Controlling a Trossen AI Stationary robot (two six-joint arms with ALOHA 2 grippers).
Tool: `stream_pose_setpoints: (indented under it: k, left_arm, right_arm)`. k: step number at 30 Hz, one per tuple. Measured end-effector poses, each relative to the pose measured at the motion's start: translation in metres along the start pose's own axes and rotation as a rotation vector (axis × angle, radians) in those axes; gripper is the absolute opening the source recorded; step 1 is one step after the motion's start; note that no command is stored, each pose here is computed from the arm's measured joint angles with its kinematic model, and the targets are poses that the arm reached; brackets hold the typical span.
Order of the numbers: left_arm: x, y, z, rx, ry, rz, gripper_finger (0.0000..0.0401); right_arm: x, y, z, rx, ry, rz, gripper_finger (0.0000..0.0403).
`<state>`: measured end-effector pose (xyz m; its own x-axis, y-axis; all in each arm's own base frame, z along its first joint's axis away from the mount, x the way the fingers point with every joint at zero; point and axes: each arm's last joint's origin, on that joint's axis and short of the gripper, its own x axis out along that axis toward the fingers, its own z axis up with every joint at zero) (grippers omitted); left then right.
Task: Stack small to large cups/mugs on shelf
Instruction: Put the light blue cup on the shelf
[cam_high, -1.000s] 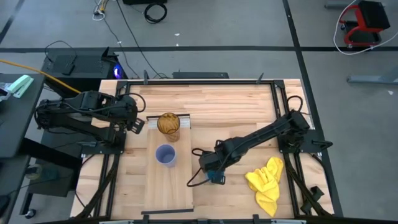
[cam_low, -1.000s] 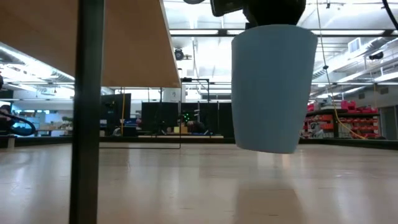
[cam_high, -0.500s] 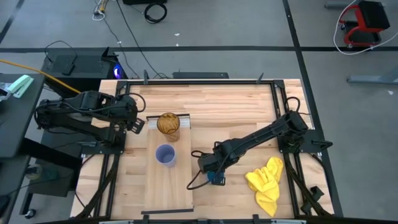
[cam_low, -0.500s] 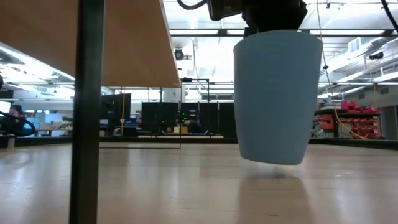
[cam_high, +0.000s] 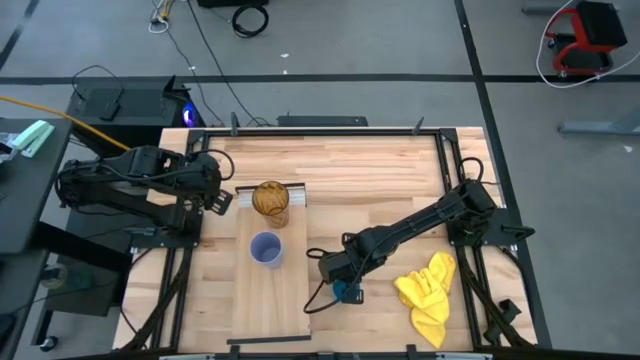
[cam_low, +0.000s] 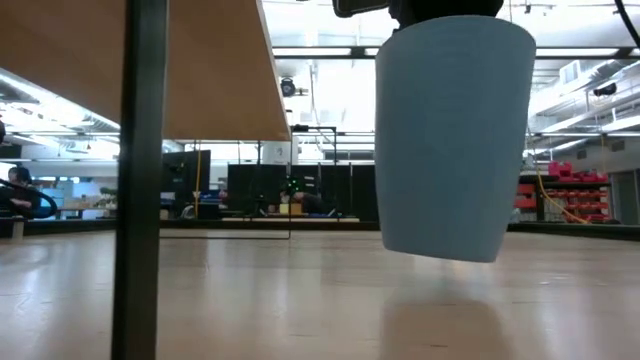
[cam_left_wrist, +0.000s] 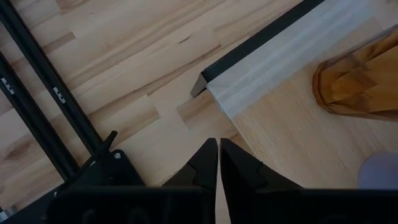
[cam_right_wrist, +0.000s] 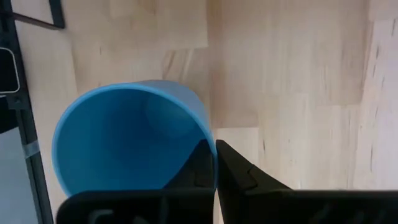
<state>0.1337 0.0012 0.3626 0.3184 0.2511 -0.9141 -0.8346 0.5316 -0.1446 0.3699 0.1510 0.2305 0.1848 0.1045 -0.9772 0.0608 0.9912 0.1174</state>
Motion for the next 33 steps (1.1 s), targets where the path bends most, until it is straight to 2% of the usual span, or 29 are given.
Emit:
stream_pose_setpoints:
  k: [12, 19, 25, 29, 33]
  left_arm:
    - [0.000, -0.005, 0.003, 0.020, -0.035, -0.043, 0.0013]
    - [0.000, -0.004, 0.003, 0.025, -0.031, -0.037, 0.0021]
    - [0.000, -0.001, 0.001, 0.036, -0.011, -0.004, 0.0021]
    - [0.000, 0.003, -0.001, 0.036, 0.011, 0.032, 0.0014]
    - [0.000, 0.003, -0.002, 0.036, 0.011, 0.032, 0.0013]
  right_arm:
    - [0.000, -0.001, 0.001, -0.006, 0.002, -0.001, 0.0003]
    - [0.000, -0.001, 0.001, -0.006, 0.002, -0.003, 0.0003]
    - [-0.002, -0.007, -0.003, 0.009, 0.040, -0.051, 0.0003]
    - [-0.024, -0.006, -0.003, -0.004, 0.086, -0.072, 0.0003]
    - [-0.068, -0.002, 0.003, -0.031, 0.059, -0.063, 0.0003]
